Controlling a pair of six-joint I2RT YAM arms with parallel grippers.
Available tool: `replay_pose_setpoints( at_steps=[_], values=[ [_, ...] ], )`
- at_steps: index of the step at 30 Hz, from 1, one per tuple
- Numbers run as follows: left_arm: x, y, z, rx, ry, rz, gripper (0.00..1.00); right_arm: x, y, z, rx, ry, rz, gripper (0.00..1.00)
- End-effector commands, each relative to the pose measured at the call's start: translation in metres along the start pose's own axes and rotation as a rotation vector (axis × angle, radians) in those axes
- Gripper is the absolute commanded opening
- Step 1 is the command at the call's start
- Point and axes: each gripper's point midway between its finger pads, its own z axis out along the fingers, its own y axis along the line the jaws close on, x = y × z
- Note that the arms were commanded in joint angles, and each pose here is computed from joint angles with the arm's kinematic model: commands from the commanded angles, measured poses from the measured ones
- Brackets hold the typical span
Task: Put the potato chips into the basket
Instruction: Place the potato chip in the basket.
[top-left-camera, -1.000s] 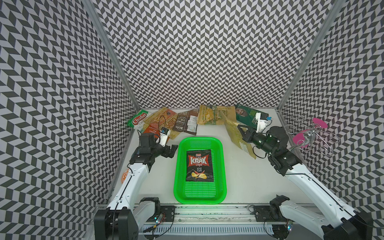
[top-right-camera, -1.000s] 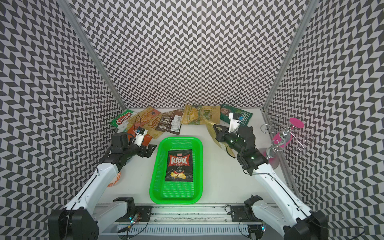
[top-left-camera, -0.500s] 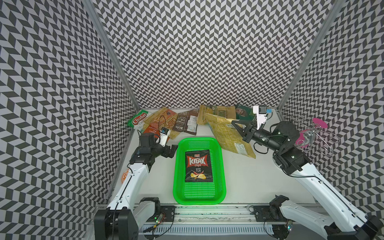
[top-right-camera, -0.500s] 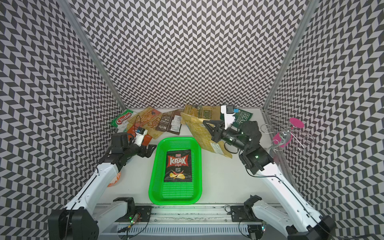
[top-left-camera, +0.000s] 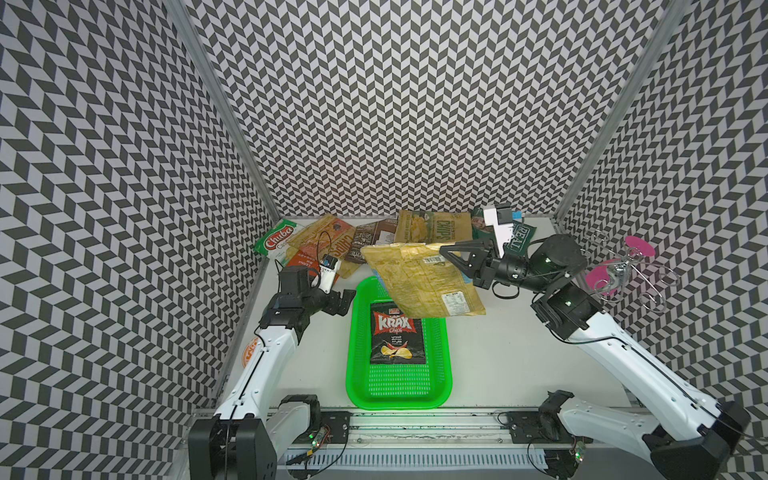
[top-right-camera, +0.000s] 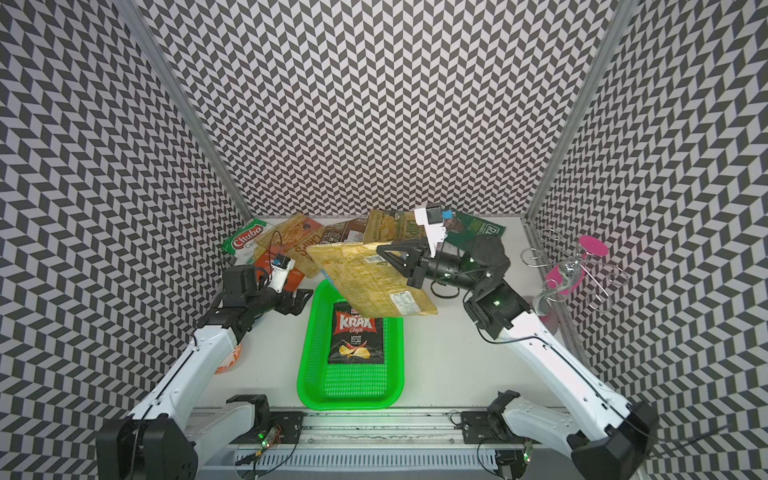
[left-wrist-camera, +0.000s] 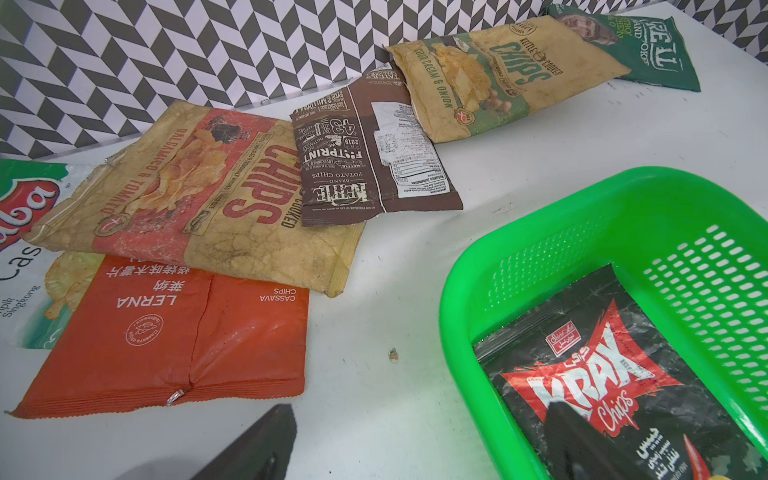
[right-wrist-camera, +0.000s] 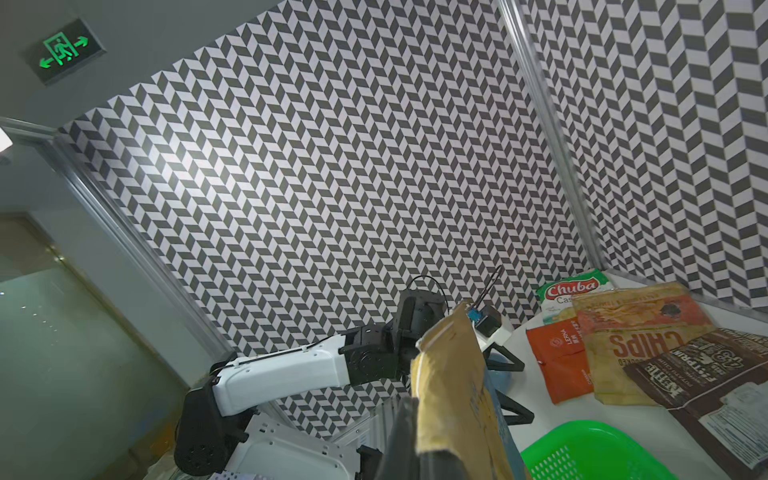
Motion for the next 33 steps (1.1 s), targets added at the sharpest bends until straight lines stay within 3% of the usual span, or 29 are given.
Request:
replay_pose_setpoints(
  at_steps=[1,13,22,33],
  values=[
    [0.001,0.004,0.001,-0.011,0.001,-0.012,0.98,-0.007,0.021,0.013,-0.11,-0.049,-0.049,0.0],
    [-0.016,0.033,-0.016,-0.131,-0.028,-0.008,0.98,0.031,-0.023,0.079,-0.129,0.007,0.04,0.0],
    [-0.019,0.085,-0.029,-0.147,-0.028,-0.141,0.99,0.039,-0.057,0.112,-0.104,0.017,0.041,0.0],
    [-0.017,0.073,-0.03,-0.085,-0.052,-0.166,0.99,0.059,-0.087,0.118,-0.052,0.004,0.055,0.0]
  ],
)
